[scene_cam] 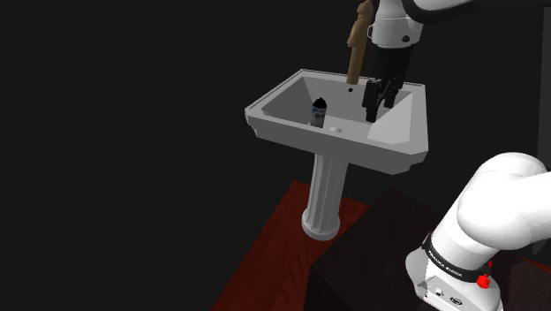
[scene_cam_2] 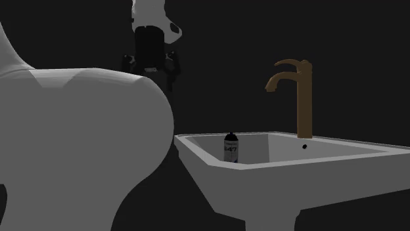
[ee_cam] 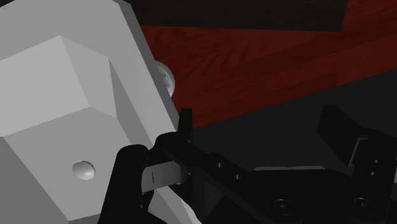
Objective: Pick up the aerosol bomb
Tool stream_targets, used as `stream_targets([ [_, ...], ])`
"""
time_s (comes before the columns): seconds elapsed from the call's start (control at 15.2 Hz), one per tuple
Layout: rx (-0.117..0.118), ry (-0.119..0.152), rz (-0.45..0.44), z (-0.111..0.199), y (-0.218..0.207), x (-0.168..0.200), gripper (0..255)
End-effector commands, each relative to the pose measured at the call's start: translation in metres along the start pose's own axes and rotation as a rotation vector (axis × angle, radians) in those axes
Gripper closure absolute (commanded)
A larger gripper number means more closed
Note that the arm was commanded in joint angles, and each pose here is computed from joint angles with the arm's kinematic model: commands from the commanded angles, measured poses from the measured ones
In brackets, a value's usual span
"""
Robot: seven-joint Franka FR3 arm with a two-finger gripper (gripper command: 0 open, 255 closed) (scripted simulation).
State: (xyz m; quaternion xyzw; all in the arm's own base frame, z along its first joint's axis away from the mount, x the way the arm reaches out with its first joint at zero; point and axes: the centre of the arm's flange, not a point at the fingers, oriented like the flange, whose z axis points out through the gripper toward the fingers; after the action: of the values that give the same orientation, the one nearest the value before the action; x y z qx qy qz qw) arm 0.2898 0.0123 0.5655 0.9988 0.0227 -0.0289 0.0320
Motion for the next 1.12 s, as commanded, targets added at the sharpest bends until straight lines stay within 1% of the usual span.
stream_targets([
  [0.0,0.0,0.0,0.0,0.0,0.0,0.0,0],
  [1.06,-0.126,-0.075,0.004,0.059,0.084,0.186,0],
])
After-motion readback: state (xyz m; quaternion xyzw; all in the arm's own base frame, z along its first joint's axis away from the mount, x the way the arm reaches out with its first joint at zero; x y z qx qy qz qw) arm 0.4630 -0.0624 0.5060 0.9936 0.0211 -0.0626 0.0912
